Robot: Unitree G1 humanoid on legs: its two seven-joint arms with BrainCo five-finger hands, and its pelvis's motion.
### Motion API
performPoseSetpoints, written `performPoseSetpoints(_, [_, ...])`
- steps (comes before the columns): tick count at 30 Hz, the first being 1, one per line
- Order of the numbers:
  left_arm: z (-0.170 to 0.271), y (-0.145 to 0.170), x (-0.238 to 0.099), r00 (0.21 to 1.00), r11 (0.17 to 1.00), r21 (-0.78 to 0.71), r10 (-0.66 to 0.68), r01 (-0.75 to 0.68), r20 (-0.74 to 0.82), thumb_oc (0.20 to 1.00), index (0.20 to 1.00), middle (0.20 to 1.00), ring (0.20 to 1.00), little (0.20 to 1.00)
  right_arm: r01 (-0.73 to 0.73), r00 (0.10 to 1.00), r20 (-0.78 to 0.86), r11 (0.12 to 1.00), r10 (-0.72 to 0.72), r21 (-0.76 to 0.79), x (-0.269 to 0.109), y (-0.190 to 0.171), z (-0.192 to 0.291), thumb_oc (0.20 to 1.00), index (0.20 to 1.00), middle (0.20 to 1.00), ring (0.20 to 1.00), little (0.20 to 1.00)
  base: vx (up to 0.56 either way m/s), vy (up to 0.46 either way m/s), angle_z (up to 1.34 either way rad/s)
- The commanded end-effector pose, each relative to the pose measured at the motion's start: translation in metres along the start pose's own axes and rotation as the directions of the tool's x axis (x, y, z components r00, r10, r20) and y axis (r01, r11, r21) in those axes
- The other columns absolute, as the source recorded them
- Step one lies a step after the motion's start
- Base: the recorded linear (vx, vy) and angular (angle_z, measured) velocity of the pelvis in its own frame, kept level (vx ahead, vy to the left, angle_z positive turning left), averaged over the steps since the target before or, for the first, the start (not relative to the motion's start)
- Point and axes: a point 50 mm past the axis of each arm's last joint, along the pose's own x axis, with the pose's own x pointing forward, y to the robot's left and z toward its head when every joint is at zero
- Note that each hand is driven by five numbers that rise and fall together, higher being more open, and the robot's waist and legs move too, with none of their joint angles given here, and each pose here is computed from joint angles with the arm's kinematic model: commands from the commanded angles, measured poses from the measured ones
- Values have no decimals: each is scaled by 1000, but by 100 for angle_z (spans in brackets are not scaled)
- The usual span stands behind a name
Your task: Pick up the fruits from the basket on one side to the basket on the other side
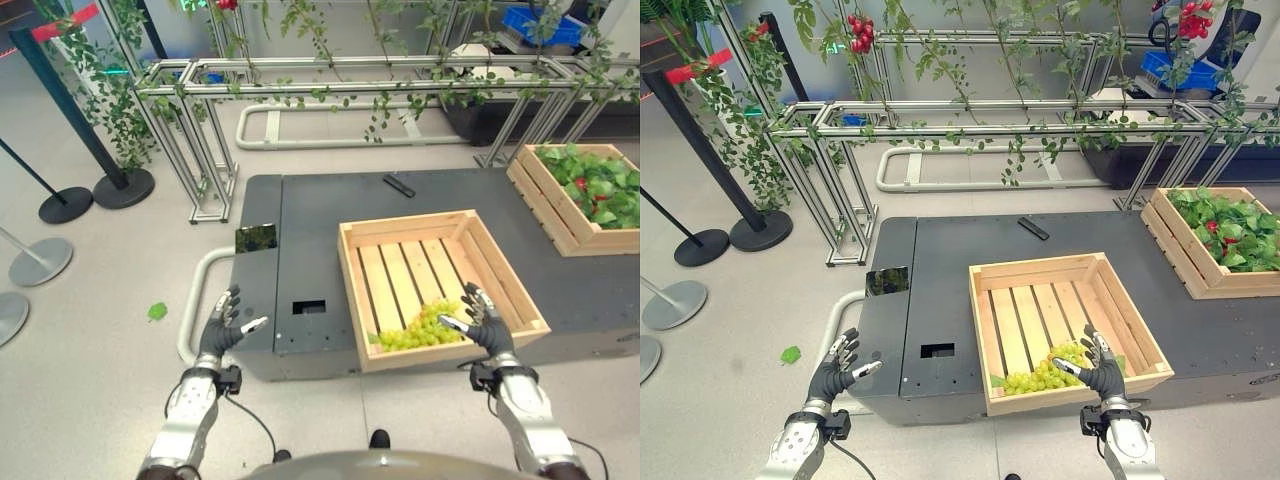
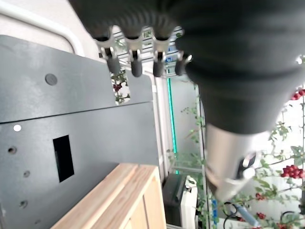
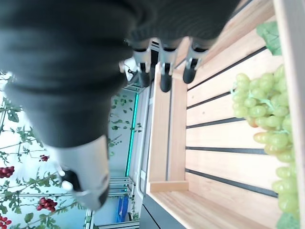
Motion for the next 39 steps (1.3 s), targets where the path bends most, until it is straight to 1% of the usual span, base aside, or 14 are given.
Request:
performPoseSetpoints(1, [25,6,13,993,999,41,-6,1,117,1000,1000,1000,1000,1000,11,994,108,1000,-13,19,11,3,21,1000,1000,1000,1000,1000,12,-2,-3])
performPoseSetpoints(10, [25,10,10,993,999,51,6,-12,116,1000,1000,1000,1000,1000,20,995,97,1000,-20,6,10,-4,20,1000,1000,1000,1000,1000,2,1,-2])
performPoseSetpoints(14, [34,17,11,988,995,100,-2,-14,155,1000,1000,1000,1000,1000,82,984,176,949,-28,-304,19,-36,47,1000,1000,1000,1000,1000,-8,-6,0])
performPoseSetpoints(15, [37,22,10,985,994,112,-2,-17,170,1000,1000,1000,1000,1000,150,963,265,902,-41,-406,28,-56,76,1000,1000,1000,1000,1000,-31,-20,2])
performPoseSetpoints(16, [37,22,10,985,994,111,-2,-17,171,1000,1000,1000,1000,1000,150,963,266,901,-41,-407,28,-56,76,1000,1000,1000,1000,1000,-45,-20,4])
performPoseSetpoints(19, [41,27,9,983,993,119,-16,-7,183,1000,1000,1000,1000,1000,198,929,368,810,23,-552,38,-79,128,1000,1000,1000,1000,1000,-59,-14,4])
performPoseSetpoints(23, [47,30,12,981,990,138,-25,-2,193,1000,1000,1000,1000,1000,239,894,438,721,98,-650,52,-85,180,1000,1000,1000,1000,1000,-95,-20,-3])
performPoseSetpoints(25, [55,34,15,975,989,145,-17,-15,222,1000,1000,1000,1000,1000,269,877,451,610,164,-746,61,-84,215,1000,1000,1000,1000,1000,-175,-46,0])
performPoseSetpoints(28, [59,39,17,972,990,134,12,-45,235,1000,1000,1000,1000,1000,283,866,462,576,189,-767,68,-77,231,1000,1000,1000,1000,1000,-135,-51,-6])
performPoseSetpoints(29, [63,43,18,968,989,135,31,-66,247,1000,1000,1000,1000,1000,322,857,472,498,209,-805,69,-78,252,1000,1000,1000,1000,1000,-64,-51,-6])
performPoseSetpoints(31, [65,44,19,966,989,130,40,-75,255,1000,1000,1000,1000,1000,339,851,480,477,213,-811,69,-77,261,1000,1000,1000,1000,1000,-65,-45,3])
performPoseSetpoints(35, [71,46,23,960,986,132,62,-101,272,1000,1000,1000,1000,1000,431,821,508,300,261,-851,68,-71,306,1000,1000,1000,1000,1000,-77,-47,9])
performPoseSetpoints(38, [79,45,28,951,983,144,69,-117,300,1000,1000,1000,1000,1000,488,800,529,205,283,-848,69,-64,332,1000,1000,1000,1000,1000,-95,-73,7])
performPoseSetpoints(39, [79,45,28,951,983,141,71,-118,301,1000,1000,1000,1000,1000,489,799,529,204,285,-848,69,-63,334,1000,1000,1000,1000,1000,-72,-71,6])
